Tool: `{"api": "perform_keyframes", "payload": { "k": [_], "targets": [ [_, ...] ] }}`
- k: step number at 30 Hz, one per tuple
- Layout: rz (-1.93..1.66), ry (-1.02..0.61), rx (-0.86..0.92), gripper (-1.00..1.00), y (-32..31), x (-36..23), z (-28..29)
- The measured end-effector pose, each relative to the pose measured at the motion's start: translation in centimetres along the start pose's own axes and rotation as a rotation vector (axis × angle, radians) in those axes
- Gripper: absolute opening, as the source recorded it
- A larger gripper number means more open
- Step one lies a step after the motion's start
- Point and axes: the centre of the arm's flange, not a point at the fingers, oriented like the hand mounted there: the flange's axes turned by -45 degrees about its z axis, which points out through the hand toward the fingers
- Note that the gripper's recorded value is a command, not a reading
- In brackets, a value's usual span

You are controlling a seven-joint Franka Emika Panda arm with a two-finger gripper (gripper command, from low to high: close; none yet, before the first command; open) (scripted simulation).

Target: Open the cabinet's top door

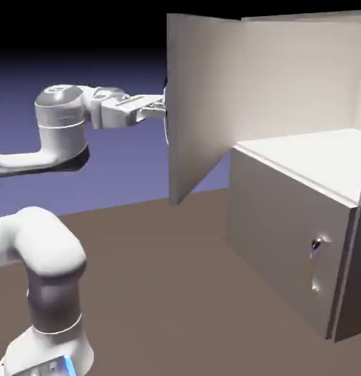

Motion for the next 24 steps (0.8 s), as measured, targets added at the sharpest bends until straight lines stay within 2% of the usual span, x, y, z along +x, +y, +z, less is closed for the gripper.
{"api": "perform_keyframes", "payload": {
  "k": [10,24],
  "targets": [
    [0.000,0.000,-0.204,-1.00,-4.0,0.0,-9.3],
    [0.000,0.000,-0.500,-1.00,-12.8,0.0,-20.8]
  ]
}}
